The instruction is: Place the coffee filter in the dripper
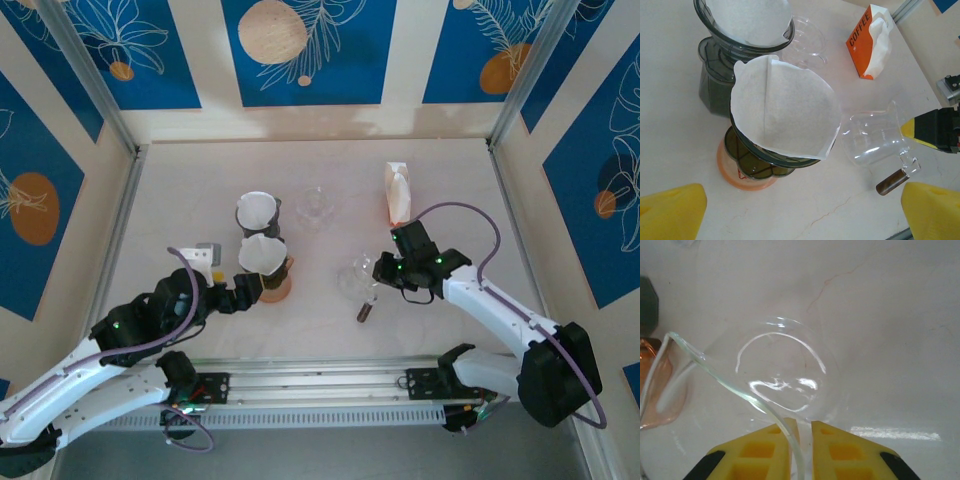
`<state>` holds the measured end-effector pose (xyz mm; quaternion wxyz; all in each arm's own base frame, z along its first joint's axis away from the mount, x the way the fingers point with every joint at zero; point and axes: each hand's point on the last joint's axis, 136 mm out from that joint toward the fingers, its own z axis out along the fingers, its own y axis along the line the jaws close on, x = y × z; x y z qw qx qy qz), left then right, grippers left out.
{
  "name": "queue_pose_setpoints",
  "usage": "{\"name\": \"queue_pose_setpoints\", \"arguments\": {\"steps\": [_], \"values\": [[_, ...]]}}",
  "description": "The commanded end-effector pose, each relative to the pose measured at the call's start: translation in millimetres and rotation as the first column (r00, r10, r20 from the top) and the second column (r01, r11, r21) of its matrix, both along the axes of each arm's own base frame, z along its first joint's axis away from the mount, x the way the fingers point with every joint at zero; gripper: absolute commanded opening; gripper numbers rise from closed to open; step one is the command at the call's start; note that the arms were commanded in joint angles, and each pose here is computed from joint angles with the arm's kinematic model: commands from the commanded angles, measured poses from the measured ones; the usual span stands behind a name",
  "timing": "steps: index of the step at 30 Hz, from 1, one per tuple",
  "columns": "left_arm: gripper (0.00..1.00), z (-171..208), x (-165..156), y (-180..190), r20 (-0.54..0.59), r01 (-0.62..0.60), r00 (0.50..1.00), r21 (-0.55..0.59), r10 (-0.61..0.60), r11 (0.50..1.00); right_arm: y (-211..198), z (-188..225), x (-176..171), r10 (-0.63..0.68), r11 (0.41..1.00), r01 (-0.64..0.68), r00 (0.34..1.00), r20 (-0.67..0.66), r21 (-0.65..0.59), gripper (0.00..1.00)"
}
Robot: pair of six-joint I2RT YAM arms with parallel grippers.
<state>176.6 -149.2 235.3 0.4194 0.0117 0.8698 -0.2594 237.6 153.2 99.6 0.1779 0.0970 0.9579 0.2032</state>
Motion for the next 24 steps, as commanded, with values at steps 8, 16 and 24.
{"name": "queue_pose_setpoints", "arguments": {"steps": [8,16,24], "values": [[1.0,1,3,1,0.008,-0.014,1.0,-0.001,0.014,1.0,34,26,-17,0.257,0.96,-0.254,0.966,0.013,-0.116,0.09],[1.0,0,3,2,0.007,-0.014,1.0,0.001,0.014,1.0,54,35,-31,0.419,0.86,-0.407,0.907,-0.029,-0.308,0.09],[1.0,1,2,4,0.009,-0.015,1.0,0.0,0.015,1.0,68,29,-34,0.483,0.773,-0.464,0.873,-0.072,-0.433,0.09]]}}
